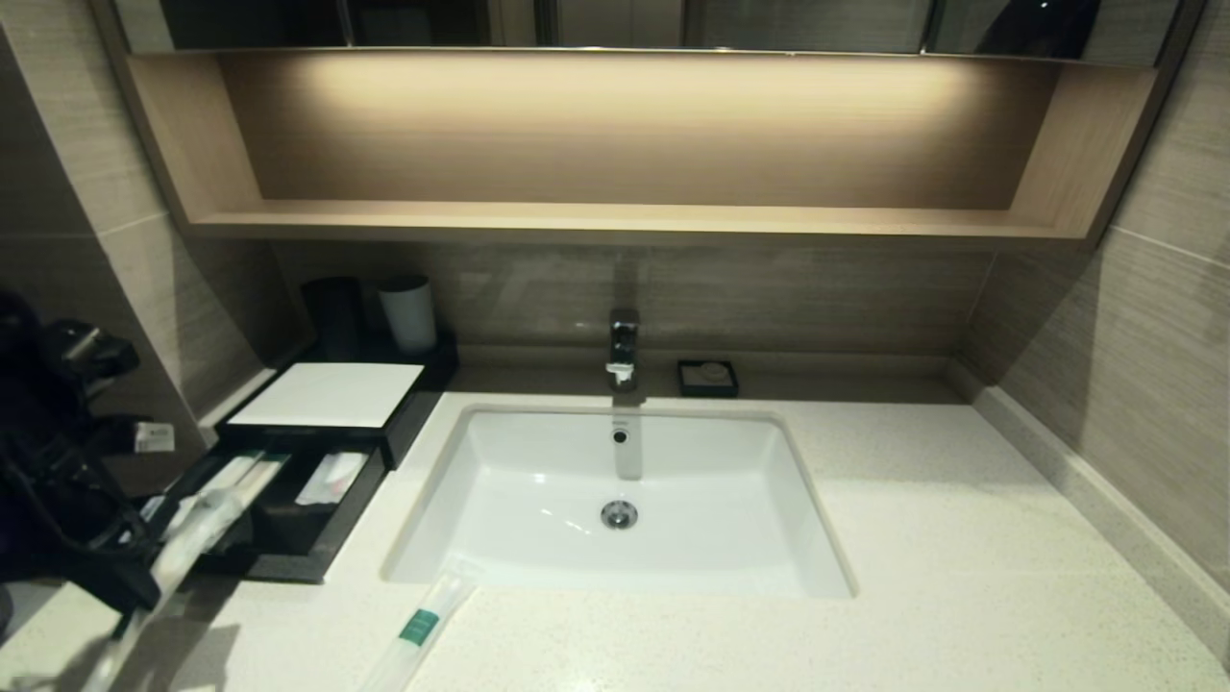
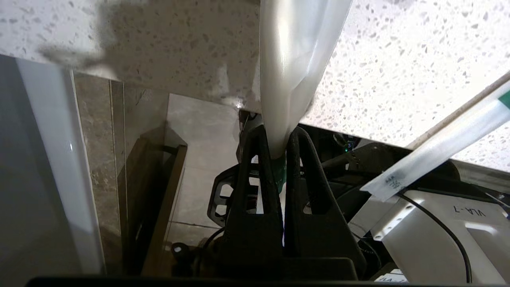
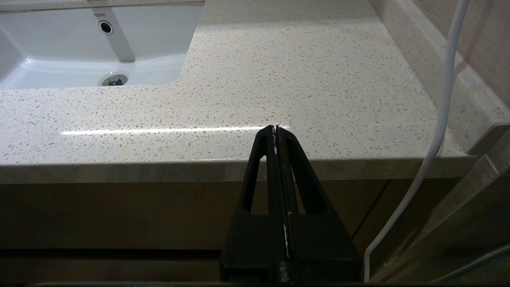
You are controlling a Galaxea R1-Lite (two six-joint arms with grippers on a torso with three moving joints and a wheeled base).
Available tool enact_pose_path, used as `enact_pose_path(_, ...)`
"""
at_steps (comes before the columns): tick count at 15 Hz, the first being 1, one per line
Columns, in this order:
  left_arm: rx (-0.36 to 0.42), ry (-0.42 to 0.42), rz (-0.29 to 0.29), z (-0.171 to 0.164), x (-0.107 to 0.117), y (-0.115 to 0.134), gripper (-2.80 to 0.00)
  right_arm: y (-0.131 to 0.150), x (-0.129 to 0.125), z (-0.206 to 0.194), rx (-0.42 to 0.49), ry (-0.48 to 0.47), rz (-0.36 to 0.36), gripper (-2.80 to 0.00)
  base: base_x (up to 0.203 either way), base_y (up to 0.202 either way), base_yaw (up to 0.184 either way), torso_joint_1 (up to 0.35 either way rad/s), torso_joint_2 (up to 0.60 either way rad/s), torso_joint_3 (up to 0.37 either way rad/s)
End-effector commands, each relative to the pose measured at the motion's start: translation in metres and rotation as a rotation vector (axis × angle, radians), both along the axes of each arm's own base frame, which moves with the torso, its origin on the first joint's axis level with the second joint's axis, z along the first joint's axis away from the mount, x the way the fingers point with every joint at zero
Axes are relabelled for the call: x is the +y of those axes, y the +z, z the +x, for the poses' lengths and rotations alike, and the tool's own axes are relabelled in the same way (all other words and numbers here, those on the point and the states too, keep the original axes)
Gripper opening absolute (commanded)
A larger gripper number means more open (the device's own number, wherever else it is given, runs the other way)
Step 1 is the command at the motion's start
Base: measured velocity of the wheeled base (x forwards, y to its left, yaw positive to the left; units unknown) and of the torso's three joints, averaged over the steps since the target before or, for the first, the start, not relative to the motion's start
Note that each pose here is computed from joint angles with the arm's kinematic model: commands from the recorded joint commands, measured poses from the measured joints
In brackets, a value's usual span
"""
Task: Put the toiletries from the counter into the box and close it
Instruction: Place the bathroom toiletry into the drawer
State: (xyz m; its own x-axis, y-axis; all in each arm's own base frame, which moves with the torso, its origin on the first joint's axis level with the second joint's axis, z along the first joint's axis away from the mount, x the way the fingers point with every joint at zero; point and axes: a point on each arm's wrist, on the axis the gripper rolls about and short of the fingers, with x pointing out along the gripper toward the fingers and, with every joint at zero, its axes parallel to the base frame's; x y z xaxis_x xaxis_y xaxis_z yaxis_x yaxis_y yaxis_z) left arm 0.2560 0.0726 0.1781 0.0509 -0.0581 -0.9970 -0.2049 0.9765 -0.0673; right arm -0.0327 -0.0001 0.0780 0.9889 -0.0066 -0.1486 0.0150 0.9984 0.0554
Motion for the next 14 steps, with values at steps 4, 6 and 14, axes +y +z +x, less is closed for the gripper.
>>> enact_pose_path(4,0.062,0.004,-0.023,0.038,0.011,-0.027,-2.8,0.0,0.0,0.0,0.003,-0.001,0.001,-2.8,0.0,0.0,0.0,0.0,0.0,0.0)
enact_pose_path(6,0.044,0.002,-0.022,0.047,0.012,-0.026,-2.8,0.0,0.0,0.0,0.003,-0.001,0.001,-2.8,0.0,0.0,0.0,0.0,0.0,0.0)
enact_pose_path(14,-0.008,-0.002,0.0,0.084,0.022,-0.023,-2.8,0.0,0.0,0.0,0.003,0.0,0.001,-2.8,0.0,0.0,0.0,0.0,0.0,0.0)
